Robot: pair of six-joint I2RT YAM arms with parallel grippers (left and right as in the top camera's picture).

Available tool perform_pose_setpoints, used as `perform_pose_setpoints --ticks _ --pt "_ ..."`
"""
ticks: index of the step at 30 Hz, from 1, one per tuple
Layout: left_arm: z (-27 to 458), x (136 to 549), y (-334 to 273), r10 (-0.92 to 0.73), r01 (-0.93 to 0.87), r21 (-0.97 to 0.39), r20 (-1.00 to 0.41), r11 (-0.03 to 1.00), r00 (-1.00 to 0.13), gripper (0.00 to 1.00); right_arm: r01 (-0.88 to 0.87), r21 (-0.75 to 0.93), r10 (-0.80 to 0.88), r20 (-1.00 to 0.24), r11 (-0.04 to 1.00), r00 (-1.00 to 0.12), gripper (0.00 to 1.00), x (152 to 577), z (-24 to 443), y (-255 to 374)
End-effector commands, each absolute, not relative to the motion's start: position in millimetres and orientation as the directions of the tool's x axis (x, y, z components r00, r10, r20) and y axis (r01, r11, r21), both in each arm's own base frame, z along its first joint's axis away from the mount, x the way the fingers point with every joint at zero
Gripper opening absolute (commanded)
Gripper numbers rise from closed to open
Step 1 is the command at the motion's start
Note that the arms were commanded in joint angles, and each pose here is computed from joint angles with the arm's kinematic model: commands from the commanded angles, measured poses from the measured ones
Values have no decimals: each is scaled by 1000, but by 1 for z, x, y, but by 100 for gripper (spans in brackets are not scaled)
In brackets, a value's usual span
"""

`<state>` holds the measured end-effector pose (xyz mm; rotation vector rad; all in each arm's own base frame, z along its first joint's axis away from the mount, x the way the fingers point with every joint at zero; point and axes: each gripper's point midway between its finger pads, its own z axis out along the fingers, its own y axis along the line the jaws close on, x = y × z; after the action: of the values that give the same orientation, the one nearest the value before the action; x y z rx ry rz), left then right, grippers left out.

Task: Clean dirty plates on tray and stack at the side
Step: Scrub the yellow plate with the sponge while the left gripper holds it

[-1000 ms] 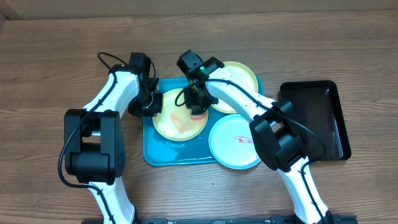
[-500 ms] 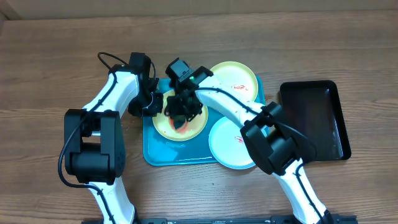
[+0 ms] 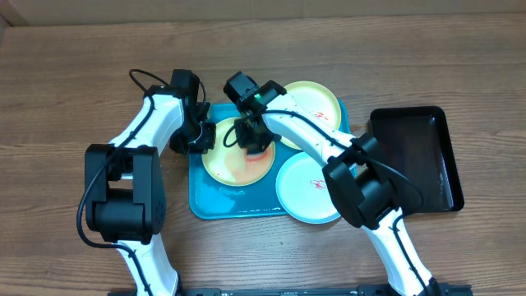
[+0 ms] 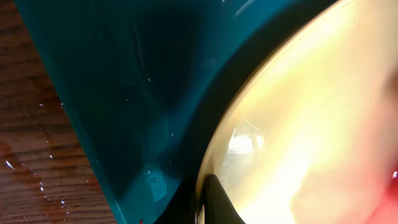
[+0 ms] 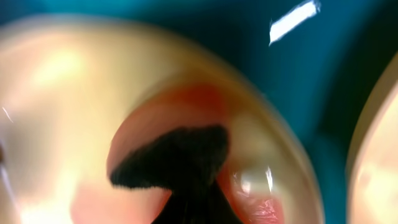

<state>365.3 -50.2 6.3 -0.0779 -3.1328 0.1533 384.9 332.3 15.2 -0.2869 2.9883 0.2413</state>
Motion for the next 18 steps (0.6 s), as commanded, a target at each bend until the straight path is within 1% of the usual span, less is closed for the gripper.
perform_pose_setpoints --ticks 1,3,5,7,10,12,14,16,18 --pt "-10 356 -46 57 53 -77 43 996 -997 4 -178 151 -142 -225 972 -964 4 410 9 335" --pt "-10 357 -46 57 54 -77 41 996 -998 4 -202 254 -151 -208 946 -966 4 405 8 356" --pt "-10 357 -46 57 54 -77 39 996 -998 4 -222 356 -173 -163 908 -971 4 393 6 376" --pt "-10 358 -46 57 54 -77 36 996 -998 4 -228 444 -206 -98 866 -974 4 376 6 390" --pt "-10 359 -46 57 54 -77 31 996 -998 4 -200 520 -242 14 830 -970 4 351 9 395" --pt "-10 361 -46 57 54 -77 25 996 -998 4 -204 550 -283 62 810 -957 4 336 14 395" --pt "-10 362 -46 57 55 -78 21 995 -998 4 -216 557 -314 86 802 -945 4 328 18 390" --pt "-10 362 -46 57 55 -78 19 995 -998 4 -229 537 -322 85 812 -943 4 328 25 381" --pt "-8 364 -46 57 56 -78 14 995 -998 4 -231 474 -287 48 850 -957 4 340 43 360"
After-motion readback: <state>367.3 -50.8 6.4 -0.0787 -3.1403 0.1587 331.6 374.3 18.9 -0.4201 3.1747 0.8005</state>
